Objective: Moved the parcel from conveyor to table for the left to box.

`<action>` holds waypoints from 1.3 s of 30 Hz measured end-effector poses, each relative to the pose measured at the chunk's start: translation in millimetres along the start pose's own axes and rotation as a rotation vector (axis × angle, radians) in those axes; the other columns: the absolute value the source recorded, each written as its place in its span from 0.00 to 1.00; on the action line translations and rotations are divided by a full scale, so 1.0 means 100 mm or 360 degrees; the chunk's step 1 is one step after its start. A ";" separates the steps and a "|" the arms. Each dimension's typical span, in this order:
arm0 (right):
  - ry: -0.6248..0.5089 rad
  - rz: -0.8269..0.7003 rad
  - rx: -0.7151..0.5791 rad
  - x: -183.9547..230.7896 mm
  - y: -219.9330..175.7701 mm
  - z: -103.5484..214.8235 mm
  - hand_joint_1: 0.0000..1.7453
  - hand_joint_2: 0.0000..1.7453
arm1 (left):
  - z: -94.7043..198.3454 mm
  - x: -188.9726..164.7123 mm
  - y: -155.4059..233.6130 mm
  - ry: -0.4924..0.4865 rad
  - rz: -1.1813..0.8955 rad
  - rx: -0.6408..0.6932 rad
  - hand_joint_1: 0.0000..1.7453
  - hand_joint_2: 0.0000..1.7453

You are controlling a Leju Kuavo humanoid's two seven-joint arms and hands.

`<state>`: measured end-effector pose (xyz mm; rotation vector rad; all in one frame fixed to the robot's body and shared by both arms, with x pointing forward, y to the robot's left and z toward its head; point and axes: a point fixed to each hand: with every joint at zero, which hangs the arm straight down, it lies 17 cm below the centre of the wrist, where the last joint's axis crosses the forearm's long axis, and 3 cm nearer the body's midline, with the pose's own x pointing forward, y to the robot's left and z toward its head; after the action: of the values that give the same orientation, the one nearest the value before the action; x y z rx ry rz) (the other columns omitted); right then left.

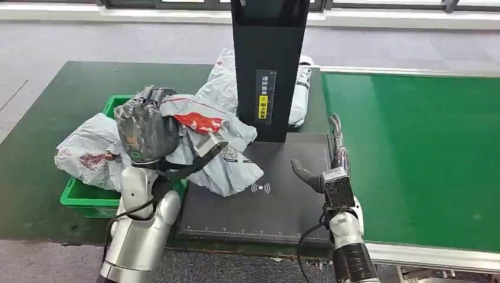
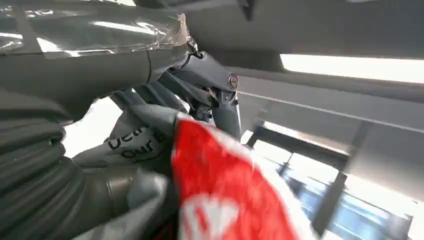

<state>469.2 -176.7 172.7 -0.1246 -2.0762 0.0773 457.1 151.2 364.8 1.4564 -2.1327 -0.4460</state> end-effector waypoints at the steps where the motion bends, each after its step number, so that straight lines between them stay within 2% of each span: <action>1: 0.0000 0.0001 -0.0002 0.00 0.00 0.00 0.00 1.00 | -0.02 -0.03 0.03 -0.0001 -0.0013 0.0013 1.00 1.00; 8: 0.0001 0.0000 -0.0006 0.00 -0.01 0.00 0.00 1.00 | -0.10 0.00 0.14 -0.0089 -0.0050 0.0060 1.00 1.00; 13: 0.0001 0.0001 -0.0021 0.00 -0.03 0.00 0.00 1.00 | -0.14 -0.13 0.20 -0.0023 -0.0077 0.0088 1.00 1.00; 17: 0.0001 -0.0001 -0.0041 0.00 -0.07 0.01 0.00 1.00 | -0.26 -0.16 0.24 -0.0073 -0.0104 0.0113 1.00 1.00; 24: -0.0007 0.0006 -0.0070 0.04 -0.13 0.06 0.00 1.00 | -0.27 -0.80 0.13 -0.0052 -0.0246 0.0058 1.00 1.00; 28: -0.0012 0.0008 -0.0058 0.05 -0.12 0.10 0.00 1.00 | -0.15 -1.52 -0.05 0.0206 -0.0318 -0.0039 1.00 1.00; 33: -0.0007 0.0005 -0.0055 0.06 -0.13 0.15 0.00 1.00 | 0.02 -2.16 -0.17 0.0491 -0.0350 -0.0117 1.00 1.00; 36: -0.0001 0.0004 -0.0049 0.05 -0.14 0.18 0.00 1.00 | 0.10 -2.41 -0.18 0.0603 -0.0364 -0.0136 1.00 1.00; 39: 0.0004 0.0008 -0.0059 0.04 -0.16 0.19 0.00 1.00 | 0.14 -2.56 -0.15 0.0650 -0.0377 -0.0136 1.00 1.00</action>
<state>449.9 -192.7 168.7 -0.1525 -2.0755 0.0419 534.9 383.1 286.6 1.6000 -1.6140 -0.2881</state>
